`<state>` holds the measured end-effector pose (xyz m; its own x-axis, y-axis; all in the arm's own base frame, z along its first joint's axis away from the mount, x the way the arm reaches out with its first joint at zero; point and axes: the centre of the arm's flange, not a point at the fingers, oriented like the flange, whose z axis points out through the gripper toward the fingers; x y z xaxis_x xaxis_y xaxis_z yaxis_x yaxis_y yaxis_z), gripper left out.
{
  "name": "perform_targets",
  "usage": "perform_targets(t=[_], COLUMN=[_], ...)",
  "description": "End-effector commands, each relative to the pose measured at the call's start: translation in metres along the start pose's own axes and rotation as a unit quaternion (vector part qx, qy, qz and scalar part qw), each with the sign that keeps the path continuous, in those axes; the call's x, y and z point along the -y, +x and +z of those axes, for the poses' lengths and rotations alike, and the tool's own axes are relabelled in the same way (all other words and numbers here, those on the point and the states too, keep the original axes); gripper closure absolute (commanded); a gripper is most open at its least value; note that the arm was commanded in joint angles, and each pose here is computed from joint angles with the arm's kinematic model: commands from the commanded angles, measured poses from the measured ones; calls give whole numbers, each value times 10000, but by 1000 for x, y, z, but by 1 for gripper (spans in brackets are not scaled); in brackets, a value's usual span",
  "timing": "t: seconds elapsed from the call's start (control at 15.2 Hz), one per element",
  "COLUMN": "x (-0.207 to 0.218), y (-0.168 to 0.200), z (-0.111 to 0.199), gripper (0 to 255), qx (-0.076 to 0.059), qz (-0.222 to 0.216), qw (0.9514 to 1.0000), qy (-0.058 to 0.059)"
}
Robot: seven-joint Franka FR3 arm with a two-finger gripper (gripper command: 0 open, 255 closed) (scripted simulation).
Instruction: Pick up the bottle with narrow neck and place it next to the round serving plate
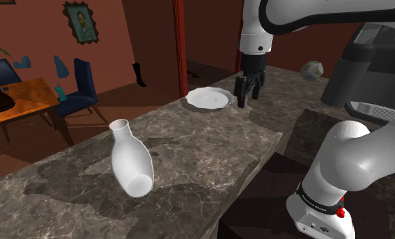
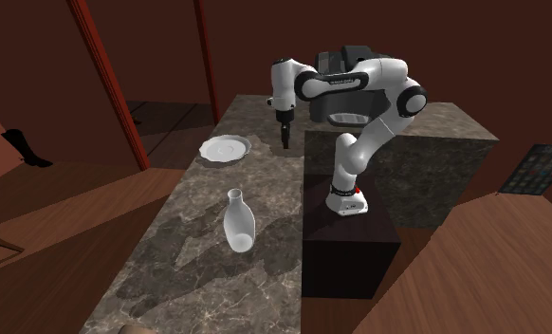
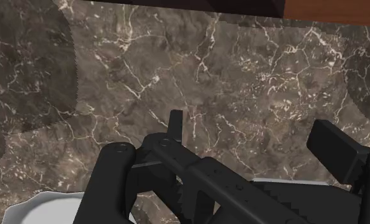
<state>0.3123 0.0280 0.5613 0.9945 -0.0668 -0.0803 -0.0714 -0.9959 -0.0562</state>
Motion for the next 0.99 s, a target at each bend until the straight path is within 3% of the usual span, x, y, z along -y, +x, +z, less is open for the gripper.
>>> perform_targets(t=[0.0,0.92], x=[0,181], y=[0,44], z=[0,-23], gripper=[0,0], qx=[0,-196], qz=[0,158], qw=[10000,9995], qy=[0,-163])
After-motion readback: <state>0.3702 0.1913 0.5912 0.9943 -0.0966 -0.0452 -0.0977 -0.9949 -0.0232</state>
